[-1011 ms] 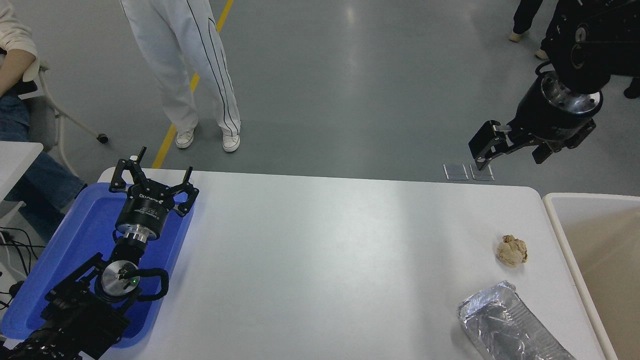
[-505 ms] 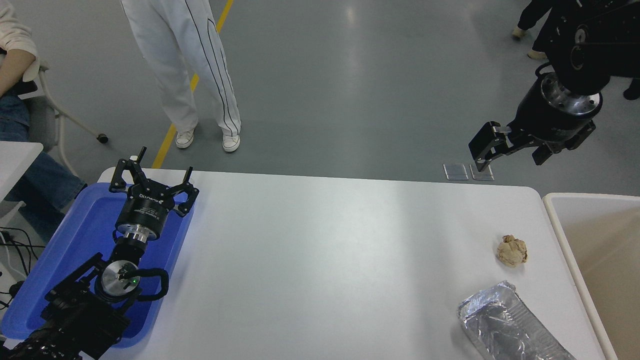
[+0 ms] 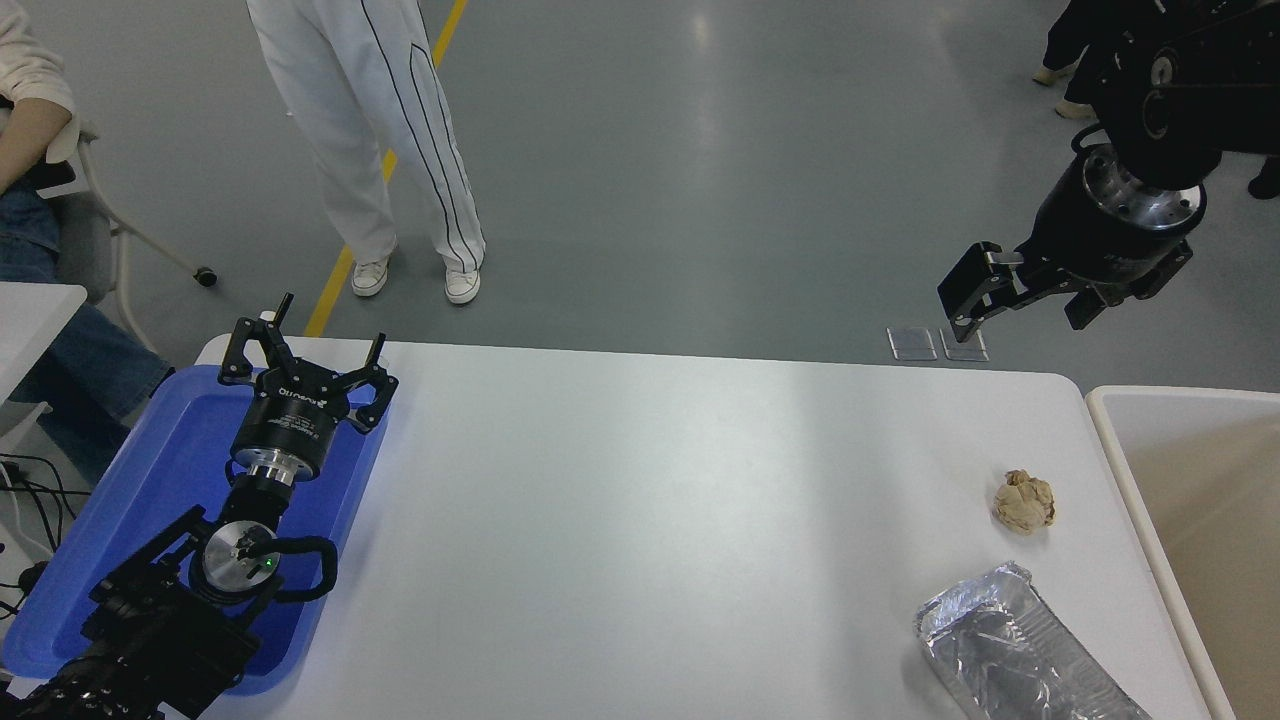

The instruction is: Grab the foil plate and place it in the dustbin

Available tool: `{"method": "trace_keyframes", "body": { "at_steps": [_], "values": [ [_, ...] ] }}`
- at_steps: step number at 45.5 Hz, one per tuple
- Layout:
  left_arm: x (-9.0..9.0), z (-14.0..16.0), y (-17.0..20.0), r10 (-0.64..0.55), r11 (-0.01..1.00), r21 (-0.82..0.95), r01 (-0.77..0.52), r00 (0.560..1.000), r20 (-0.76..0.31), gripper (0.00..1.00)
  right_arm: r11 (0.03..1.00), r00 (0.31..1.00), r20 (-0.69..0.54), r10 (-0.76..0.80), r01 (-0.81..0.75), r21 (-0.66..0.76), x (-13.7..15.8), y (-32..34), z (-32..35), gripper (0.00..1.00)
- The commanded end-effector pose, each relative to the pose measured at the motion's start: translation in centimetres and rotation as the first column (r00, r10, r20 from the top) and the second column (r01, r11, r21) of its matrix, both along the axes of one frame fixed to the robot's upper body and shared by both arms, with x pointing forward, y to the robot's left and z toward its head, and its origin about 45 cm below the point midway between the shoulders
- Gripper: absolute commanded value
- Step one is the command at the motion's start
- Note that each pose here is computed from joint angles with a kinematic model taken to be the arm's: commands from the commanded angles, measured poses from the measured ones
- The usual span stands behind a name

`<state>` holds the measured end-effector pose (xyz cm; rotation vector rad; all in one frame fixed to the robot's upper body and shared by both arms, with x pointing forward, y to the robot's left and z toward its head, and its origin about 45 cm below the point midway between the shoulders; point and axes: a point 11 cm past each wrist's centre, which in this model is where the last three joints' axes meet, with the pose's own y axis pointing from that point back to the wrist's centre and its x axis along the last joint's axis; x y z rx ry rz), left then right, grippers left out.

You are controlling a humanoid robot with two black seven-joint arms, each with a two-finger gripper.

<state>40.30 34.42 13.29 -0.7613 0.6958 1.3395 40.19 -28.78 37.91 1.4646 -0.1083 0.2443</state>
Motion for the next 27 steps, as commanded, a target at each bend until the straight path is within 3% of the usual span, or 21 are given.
{"method": "trace_keyframes", "body": {
  "at_steps": [1, 13, 20, 27],
  "values": [
    [0.0, 0.0, 0.0, 0.001, 1.000, -0.001, -0.001, 1.000, 0.001, 1.00, 1.000, 1.000, -0.003, -0.011, 0.011, -0.003, -0.1, -0.5, -0.1, 1.00],
    [-0.1, -0.1, 0.0, 0.003, 1.000, 0.000, -0.003, 1.000, -0.002, 1.00, 1.000, 1.000, -0.003, -0.025, 0.025, 0.002, -0.2, -1.1, -0.1, 1.00],
    [-0.1, -0.1, 0.0, 0.002, 1.000, -0.001, -0.002, 1.000, 0.000, 1.00, 0.997, 0.996, -0.049, -0.075, 0.077, 0.025, -1.1, -3.5, -2.1, 1.00],
    [-0.1, -0.1, 0.0, 0.002, 1.000, -0.001, -0.002, 1.000, 0.000, 1.00, 0.999, 0.992, -0.122, -0.017, 0.011, -0.046, -1.8, -4.6, -5.0, 1.00]
  ]
}}
